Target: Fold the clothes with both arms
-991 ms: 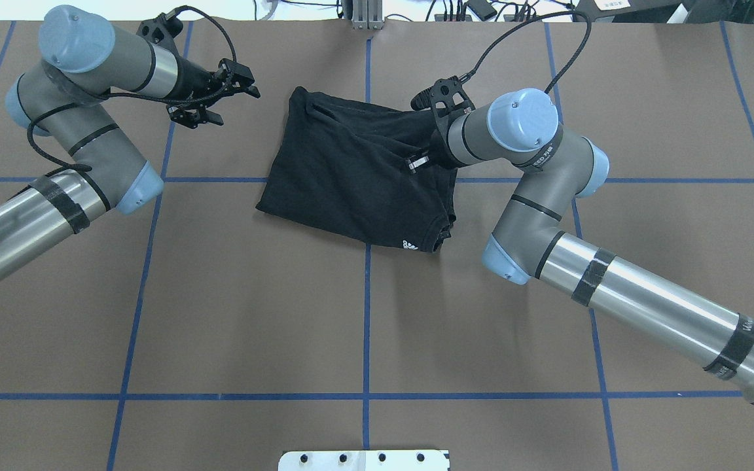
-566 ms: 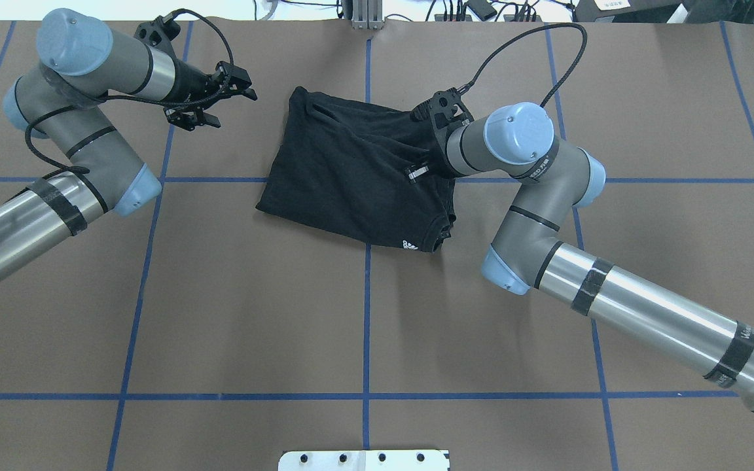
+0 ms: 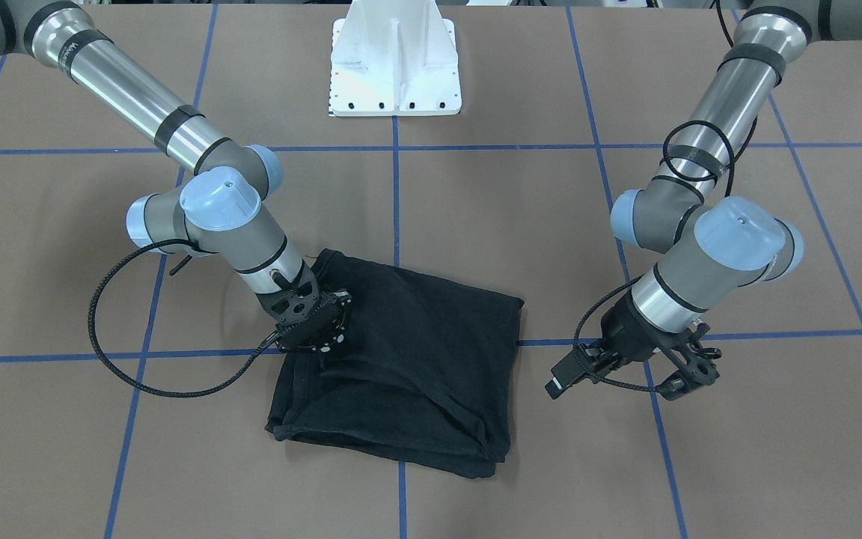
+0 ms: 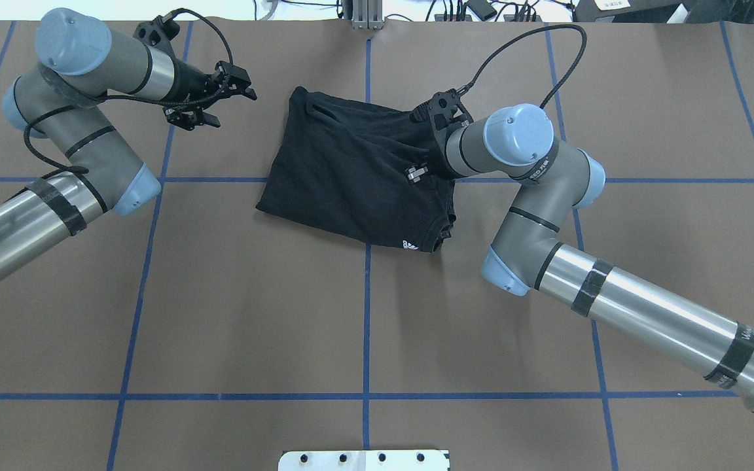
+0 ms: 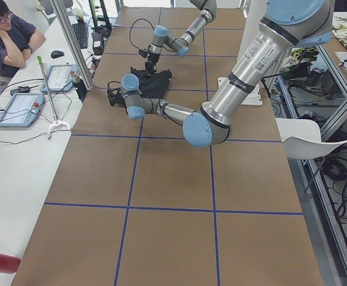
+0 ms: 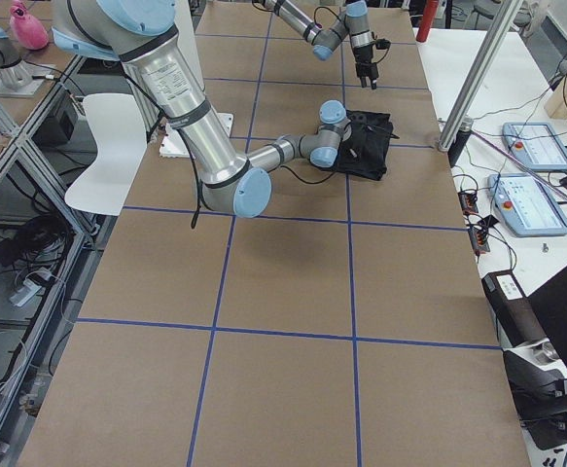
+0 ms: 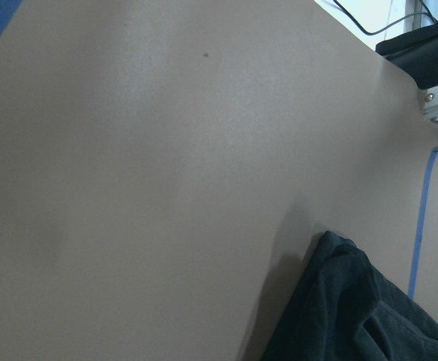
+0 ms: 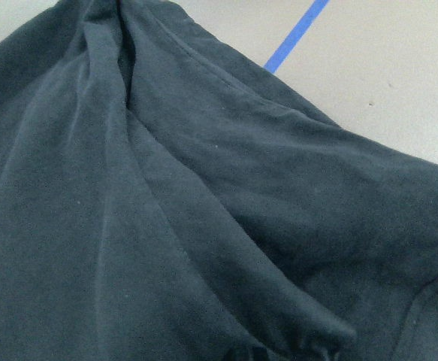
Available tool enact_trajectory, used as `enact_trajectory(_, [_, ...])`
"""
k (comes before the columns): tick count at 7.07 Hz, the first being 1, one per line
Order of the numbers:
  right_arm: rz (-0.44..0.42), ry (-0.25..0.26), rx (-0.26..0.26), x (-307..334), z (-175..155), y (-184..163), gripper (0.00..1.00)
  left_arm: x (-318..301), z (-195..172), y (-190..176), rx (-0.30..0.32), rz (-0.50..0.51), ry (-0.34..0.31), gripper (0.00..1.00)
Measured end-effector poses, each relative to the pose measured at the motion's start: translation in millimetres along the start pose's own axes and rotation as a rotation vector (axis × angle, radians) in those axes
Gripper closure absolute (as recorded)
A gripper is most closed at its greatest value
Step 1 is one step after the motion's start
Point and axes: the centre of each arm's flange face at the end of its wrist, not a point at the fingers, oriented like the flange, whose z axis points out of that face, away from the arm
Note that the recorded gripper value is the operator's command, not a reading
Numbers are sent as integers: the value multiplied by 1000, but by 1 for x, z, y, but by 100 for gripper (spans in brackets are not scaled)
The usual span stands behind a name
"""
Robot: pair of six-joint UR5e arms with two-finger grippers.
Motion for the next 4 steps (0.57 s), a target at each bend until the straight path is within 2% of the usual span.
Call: enact_trajectory(4, [14,-24,22,18,-28,-29,100,1,0,1,0,-2,1,0])
